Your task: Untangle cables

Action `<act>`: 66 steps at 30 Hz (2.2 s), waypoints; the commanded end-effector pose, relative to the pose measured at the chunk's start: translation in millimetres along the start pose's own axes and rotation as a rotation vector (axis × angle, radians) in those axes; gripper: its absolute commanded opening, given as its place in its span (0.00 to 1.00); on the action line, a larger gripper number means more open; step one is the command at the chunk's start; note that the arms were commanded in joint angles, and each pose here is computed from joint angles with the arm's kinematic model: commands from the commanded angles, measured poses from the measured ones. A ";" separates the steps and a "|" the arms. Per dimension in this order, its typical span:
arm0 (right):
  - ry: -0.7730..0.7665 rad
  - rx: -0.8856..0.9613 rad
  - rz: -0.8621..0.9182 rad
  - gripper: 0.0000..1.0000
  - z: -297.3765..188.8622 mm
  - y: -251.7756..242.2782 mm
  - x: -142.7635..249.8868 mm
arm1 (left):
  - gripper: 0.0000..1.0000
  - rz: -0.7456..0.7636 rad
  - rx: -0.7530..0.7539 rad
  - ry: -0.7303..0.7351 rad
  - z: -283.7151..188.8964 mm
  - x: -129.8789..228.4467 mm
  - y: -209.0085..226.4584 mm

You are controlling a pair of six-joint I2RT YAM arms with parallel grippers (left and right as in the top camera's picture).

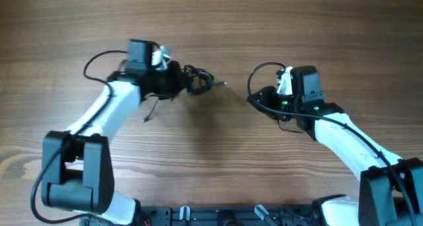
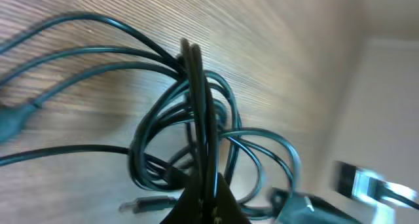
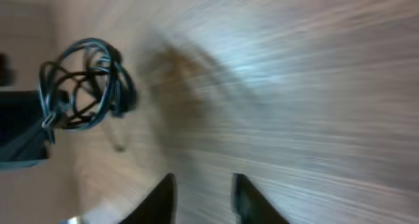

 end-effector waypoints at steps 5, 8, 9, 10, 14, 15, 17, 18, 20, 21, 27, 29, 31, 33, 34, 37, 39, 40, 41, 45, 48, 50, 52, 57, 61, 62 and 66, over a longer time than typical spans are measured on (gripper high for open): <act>0.076 -0.215 -0.140 0.26 9.2 62.6 27.3 | 0.04 -0.077 0.361 0.156 -31.6 7.5 -26.2; 0.047 -0.225 -0.067 0.39 10.8 69.5 24.0 | 0.04 -0.154 0.417 0.210 -35.2 11.3 -34.1; 0.058 -0.260 -0.083 0.39 9.1 76.3 24.9 | 0.04 -0.188 0.432 0.229 -36.6 12.6 -36.5; 0.077 -0.296 -0.103 0.39 7.1 82.8 27.2 | 0.04 -0.235 0.428 0.239 -36.8 12.3 -36.5; 0.078 -0.301 -0.155 0.39 6.9 82.9 28.6 | 0.04 -0.459 0.414 0.291 -38.5 10.9 -37.9; 0.076 -0.298 -0.160 0.39 7.4 82.0 28.5 | 0.04 -0.491 0.417 0.304 -39.2 11.5 -39.0; 0.083 -0.299 -0.195 0.41 9.7 82.5 33.1 | 0.04 -0.558 0.427 0.341 -41.2 13.3 -42.0; 0.087 -0.300 -0.209 0.43 10.8 83.5 35.9 | 0.04 -0.577 0.437 0.359 -42.6 14.5 -43.9; 0.081 -0.291 -0.221 0.45 14.2 85.5 40.1 | 0.04 -0.652 0.460 0.421 -46.8 17.9 -49.5; 0.067 -0.281 -0.224 0.46 15.8 85.5 40.1 | 0.04 -0.677 0.467 0.445 -48.0 19.5 -51.8; -0.057 -0.192 -0.229 0.52 25.3 80.7 32.0 | 0.04 -0.682 0.498 0.490 -52.4 22.9 -57.0; -0.047 -0.183 -0.231 0.52 29.2 79.3 35.6 | 0.04 -0.682 0.499 0.490 -52.4 22.9 -57.1; -0.030 -0.163 -0.226 0.48 36.2 73.2 38.5 | 0.04 -0.682 0.499 0.491 -52.5 22.9 -57.1; -0.040 -0.113 -0.207 0.37 44.8 60.3 35.4 | 0.04 -0.681 0.499 0.490 -52.4 22.9 -57.1; -0.056 -0.077 -0.195 0.26 48.7 52.3 32.5 | 0.04 -0.677 0.500 0.489 -52.4 22.9 -57.1; -0.102 0.057 -0.151 0.04 56.3 23.3 25.5 | 0.04 -0.646 0.508 0.479 -52.5 22.3 -57.3; -0.147 0.136 -0.099 0.04 54.4 8.9 20.5 | 0.04 -0.608 0.519 0.465 -52.7 20.3 -58.4; -0.168 0.169 -0.068 0.04 53.2 2.8 18.5 | 0.04 -0.589 0.525 0.457 -53.0 19.2 -58.7; -0.170 0.178 -0.057 0.04 52.9 0.9 18.6 | 0.04 -0.572 0.530 0.450 -53.1 17.9 -59.4; 0.010 -0.058 -0.314 0.29 57.0 40.8 41.7 | 0.04 -0.523 0.545 0.430 -53.6 14.5 -61.4; 0.102 -0.259 -0.433 0.53 51.0 73.1 57.0 | 0.04 -0.524 0.543 0.428 -53.3 14.2 -61.1; 0.112 -0.267 -0.437 0.62 50.5 73.8 58.6 | 0.04 -0.526 0.538 0.423 -52.6 14.0 -60.5; 0.116 -0.270 -0.433 0.66 50.4 74.2 59.2 | 0.04 -0.549 0.530 0.434 -52.3 16.1 -59.3; 0.179 -0.306 -0.443 0.72 47.9 76.2 69.1 | 0.04 -0.552 0.528 0.434 -52.2 16.4 -59.0; 0.226 -0.259 -0.237 0.69 48.6 69.8 72.3 | 0.04 -0.556 0.511 0.415 -49.9 14.7 -56.7; 0.223 -0.246 -0.227 0.68 49.4 67.4 71.9 | 0.04 -0.554 0.511 0.418 -49.4 15.5 -57.4; 0.112 -0.181 -0.226 0.59 54.3 60.1 55.7 | 0.04 -0.602 0.490 0.481 -44.3 28.9 -62.4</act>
Point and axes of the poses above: each gripper's point midway between its finger pads, its own z axis out along the fingers, its own y axis along the line the jaws close on, x = y × z, the point moved 3 cm from there along -z, back along the fingers, and after that the axes turned 9 degrees about z, right-handed, at the moved point
